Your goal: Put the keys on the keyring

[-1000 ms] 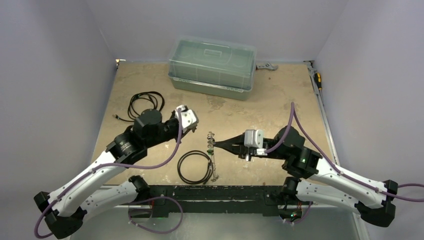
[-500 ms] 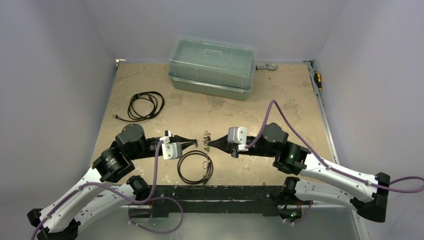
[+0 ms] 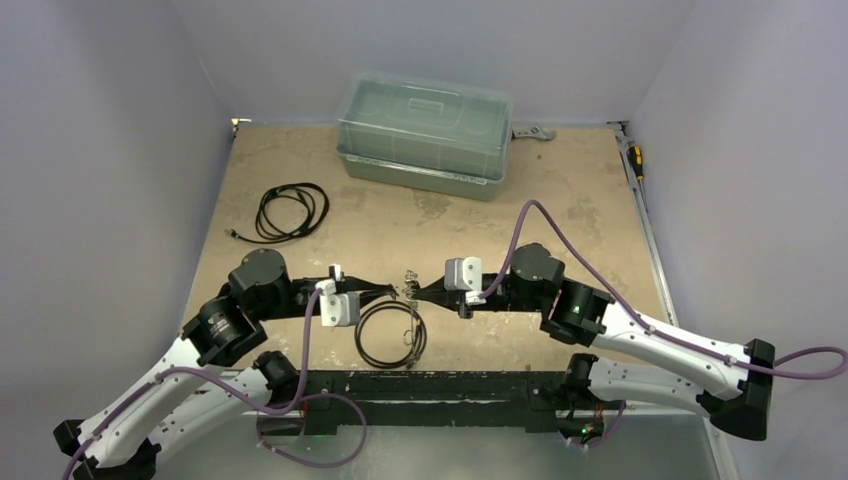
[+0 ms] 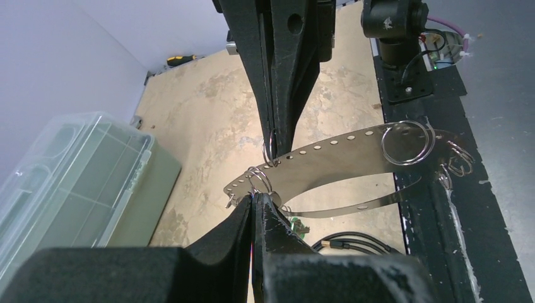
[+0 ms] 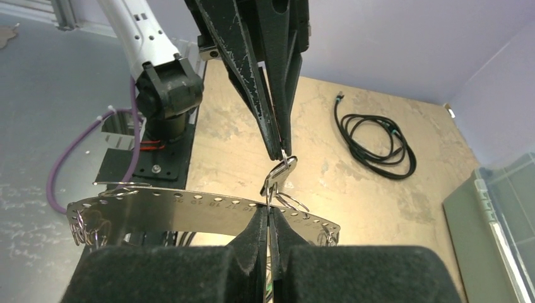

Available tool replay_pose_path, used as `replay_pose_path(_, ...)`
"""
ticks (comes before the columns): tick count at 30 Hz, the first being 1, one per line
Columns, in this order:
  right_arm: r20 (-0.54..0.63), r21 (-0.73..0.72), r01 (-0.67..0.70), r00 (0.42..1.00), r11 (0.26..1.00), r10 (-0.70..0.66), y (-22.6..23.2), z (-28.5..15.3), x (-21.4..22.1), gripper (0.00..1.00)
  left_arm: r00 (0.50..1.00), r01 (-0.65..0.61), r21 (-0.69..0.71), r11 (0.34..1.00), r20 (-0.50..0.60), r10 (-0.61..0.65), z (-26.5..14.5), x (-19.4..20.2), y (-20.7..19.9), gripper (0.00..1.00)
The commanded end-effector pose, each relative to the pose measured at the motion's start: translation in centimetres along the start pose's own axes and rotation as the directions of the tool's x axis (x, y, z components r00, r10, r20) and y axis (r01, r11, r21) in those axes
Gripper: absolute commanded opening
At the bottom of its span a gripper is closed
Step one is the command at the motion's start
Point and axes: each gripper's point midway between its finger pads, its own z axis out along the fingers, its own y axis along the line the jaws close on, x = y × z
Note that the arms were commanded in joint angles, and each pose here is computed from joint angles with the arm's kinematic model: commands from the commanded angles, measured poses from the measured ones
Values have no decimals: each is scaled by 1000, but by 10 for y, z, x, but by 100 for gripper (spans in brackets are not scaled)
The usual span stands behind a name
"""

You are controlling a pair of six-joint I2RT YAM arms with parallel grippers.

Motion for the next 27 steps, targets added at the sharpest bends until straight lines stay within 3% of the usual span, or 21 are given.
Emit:
replay_pose_path(1, 70, -46, 50, 996, 998, -47, 2, 0, -31, 0, 998, -45, 35, 998, 49, 43, -3, -22, -1, 0)
replay_pose_path(9, -1, -132, 28, 1000, 991, -28, 13, 11, -18, 0, 998, -42, 91, 995, 44, 38, -5, -29, -7, 0)
replay_pose_path(27, -2, -162, 21, 1000, 987, -22, 20, 11, -20, 0, 999, 14, 197, 980, 31, -21, 3, -26, -20, 0)
